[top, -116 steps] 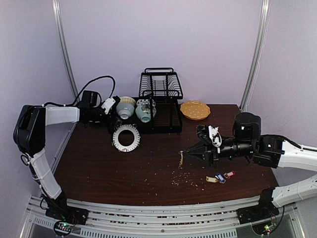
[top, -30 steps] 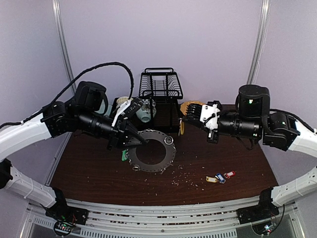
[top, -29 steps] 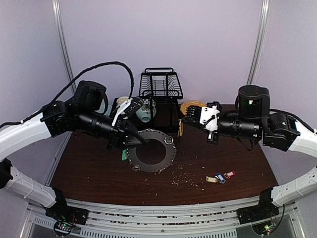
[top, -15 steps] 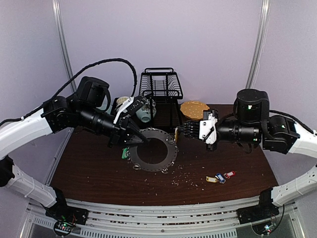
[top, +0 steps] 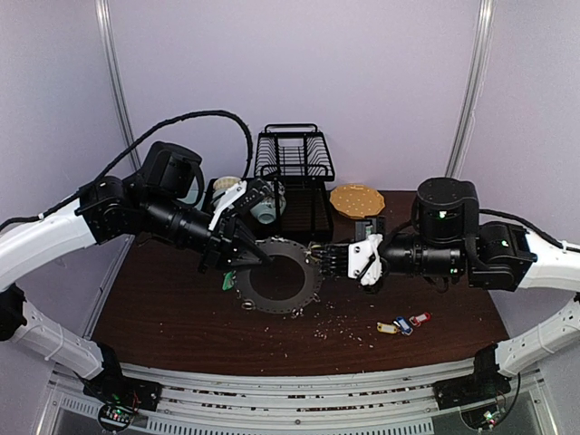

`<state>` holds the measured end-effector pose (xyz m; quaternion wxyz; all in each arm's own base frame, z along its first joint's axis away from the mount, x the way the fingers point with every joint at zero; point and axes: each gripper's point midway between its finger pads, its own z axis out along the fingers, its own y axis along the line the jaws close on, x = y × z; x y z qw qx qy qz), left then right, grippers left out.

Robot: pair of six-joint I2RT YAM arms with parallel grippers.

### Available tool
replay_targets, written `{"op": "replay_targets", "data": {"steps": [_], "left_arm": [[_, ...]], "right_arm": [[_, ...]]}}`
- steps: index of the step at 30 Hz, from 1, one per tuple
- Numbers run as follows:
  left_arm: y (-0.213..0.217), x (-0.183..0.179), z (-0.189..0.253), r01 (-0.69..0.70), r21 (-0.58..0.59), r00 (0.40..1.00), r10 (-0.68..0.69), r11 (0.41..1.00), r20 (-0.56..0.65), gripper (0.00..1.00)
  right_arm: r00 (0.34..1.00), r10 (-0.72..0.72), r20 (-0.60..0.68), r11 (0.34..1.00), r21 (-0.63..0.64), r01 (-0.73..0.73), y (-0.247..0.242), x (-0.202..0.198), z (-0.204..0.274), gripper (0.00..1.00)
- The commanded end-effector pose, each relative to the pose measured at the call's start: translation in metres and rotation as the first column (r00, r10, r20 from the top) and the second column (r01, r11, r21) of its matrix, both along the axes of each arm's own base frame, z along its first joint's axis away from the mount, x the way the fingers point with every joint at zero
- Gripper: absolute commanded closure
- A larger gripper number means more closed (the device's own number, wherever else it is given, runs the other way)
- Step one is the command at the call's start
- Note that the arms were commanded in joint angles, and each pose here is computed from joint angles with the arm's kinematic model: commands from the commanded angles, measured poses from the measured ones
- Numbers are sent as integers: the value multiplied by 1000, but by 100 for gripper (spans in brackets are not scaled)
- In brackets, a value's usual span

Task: Put the keys on the keyring

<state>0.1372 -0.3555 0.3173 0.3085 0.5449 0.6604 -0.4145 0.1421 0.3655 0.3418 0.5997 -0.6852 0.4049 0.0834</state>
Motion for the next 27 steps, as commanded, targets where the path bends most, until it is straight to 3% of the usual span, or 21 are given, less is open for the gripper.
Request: {"op": "replay_targets", "data": {"steps": [1, 11, 18, 27], "left_arm": [[-4, -3, 21, 32, -61, 998, -29, 998, 49, 100], [-3, -4, 20, 37, -56, 998, -34, 998, 46, 100], [-4, -4, 21, 40, -58, 998, -37, 997, 48, 100], [-4, -4, 20, 48, -58, 998, -44, 997, 54, 100]], "right_arm": [[999, -47, 19, 997, 56, 46, -1, 7, 17, 100], [994, -102, 29, 992, 73, 100, -6, 15, 26, 100], [999, -30, 17, 998, 59, 29, -1, 4, 22, 100], [999, -38, 33, 999, 23, 37, 4, 9, 14, 100]]}}
